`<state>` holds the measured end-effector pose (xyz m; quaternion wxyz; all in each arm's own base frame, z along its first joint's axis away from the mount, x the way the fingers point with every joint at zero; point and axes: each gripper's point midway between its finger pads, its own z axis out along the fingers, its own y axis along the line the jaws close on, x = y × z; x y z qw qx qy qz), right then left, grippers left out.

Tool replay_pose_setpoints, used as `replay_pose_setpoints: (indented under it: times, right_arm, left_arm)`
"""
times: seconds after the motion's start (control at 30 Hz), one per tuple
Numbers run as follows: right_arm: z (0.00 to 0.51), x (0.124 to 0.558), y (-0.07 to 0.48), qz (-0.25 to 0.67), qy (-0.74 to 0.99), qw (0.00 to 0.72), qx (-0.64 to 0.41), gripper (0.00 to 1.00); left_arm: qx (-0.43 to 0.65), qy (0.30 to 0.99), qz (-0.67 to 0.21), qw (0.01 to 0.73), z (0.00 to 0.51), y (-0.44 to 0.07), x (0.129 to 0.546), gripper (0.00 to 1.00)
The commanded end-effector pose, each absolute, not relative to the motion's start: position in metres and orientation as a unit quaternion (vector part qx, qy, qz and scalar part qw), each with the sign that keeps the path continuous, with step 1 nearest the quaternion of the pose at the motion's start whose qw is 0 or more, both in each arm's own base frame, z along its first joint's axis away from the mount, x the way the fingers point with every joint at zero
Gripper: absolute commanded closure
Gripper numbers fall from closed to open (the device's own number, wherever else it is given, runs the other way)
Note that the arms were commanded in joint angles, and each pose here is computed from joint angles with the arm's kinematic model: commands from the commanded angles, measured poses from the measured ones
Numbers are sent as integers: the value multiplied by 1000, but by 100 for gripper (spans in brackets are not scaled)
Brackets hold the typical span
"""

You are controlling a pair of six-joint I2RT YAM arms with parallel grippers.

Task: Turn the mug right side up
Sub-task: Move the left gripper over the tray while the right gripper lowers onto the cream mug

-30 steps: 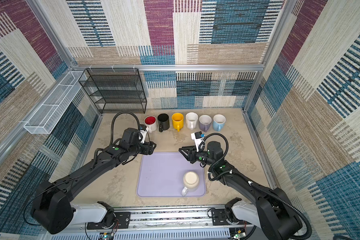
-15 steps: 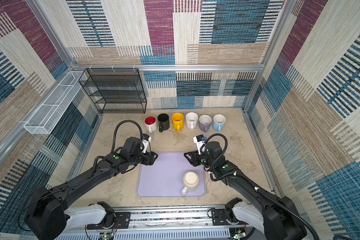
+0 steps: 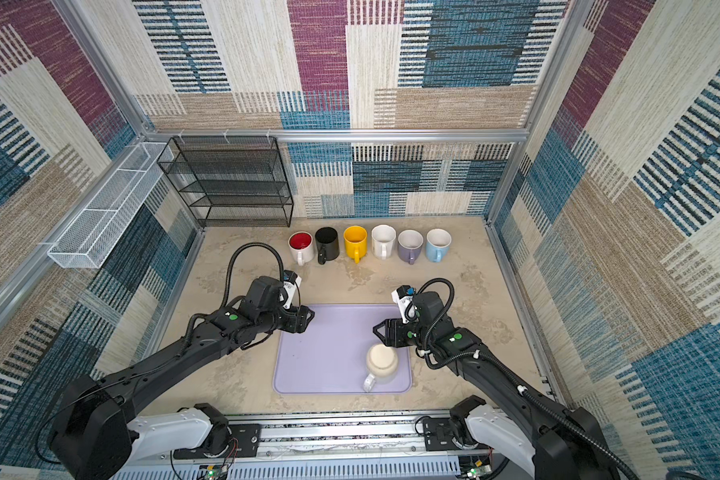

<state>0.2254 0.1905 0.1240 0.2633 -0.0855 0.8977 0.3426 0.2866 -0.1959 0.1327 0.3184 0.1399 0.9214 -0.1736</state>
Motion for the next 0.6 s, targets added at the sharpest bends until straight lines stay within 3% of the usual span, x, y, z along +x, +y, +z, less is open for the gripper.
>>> replay_pose_setpoints:
  times: [0.0, 0.57]
  right_arm:
    - [119, 214, 188, 345, 905, 239, -76, 35]
    - [107, 180, 180, 360, 916, 173, -31, 18]
  left_arm:
    - [135, 925, -169, 314, 129, -193, 285, 25]
    - [133, 926, -170, 310, 128, -194, 286, 25]
